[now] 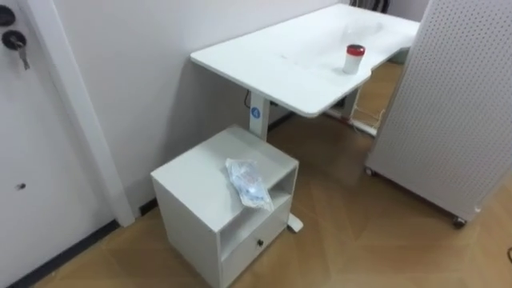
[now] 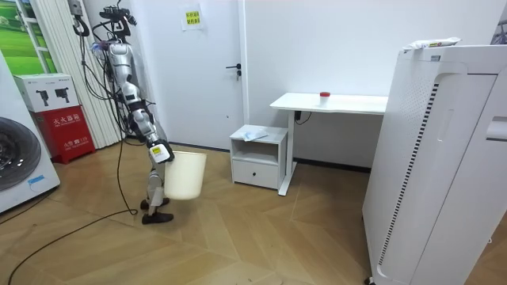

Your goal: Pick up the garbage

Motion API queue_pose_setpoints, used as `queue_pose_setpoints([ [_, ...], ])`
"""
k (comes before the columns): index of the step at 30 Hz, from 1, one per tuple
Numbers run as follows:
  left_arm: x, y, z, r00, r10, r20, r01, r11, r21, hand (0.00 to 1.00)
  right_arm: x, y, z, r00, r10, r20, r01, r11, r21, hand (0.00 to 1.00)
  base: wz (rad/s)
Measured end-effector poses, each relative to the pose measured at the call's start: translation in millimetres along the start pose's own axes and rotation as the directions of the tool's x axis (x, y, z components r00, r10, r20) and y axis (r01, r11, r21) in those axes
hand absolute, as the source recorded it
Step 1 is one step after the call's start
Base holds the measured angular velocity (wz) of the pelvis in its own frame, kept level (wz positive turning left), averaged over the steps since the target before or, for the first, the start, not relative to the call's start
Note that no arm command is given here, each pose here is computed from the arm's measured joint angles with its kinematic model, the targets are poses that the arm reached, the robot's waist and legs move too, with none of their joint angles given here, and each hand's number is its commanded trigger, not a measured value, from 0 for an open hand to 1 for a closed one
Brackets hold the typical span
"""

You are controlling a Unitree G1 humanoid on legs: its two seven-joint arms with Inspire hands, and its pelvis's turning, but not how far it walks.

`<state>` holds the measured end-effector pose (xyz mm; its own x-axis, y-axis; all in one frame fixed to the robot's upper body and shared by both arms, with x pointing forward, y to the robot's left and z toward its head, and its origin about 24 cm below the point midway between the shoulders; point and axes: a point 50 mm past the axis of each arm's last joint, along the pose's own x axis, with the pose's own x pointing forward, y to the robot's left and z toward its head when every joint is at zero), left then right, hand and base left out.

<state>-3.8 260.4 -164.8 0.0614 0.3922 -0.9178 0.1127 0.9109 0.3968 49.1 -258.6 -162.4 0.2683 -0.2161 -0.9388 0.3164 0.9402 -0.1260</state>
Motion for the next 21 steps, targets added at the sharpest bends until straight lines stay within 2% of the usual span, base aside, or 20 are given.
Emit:
queue_pose_setpoints([
  [6,-0.5,0.2,-6.1,1.0,0.003,-0.003,-0.003,1.0,0.006,0.0,-1.8,-7.5,-6.5,0.999,-0.037,-0.015,0.037,0.999,0.0,1.0,-0.24],
  [14,0.1,0.8,12.8,0.997,0.004,0.083,-0.004,1.0,-0.003,0.0,-2.2,-7.2,-3.4,0.999,-0.051,0.012,0.051,0.998,-0.025,1.0,-0.18],
  [18,0.5,2.6,31.8,0.991,0.008,0.132,-0.008,1.0,-0.001,0.0,-1.4,-4.3,6.2,0.998,-0.041,0.049,0.044,0.997,-0.061,1.0,-0.07],
  [21,-0.6,4.3,57.9,0.978,0.009,0.209,-0.013,1.0,0.017,0.0,-0.8,-2.9,13.6,0.997,-0.036,0.073,0.04,0.997,-0.063,1.0,0.14],
])
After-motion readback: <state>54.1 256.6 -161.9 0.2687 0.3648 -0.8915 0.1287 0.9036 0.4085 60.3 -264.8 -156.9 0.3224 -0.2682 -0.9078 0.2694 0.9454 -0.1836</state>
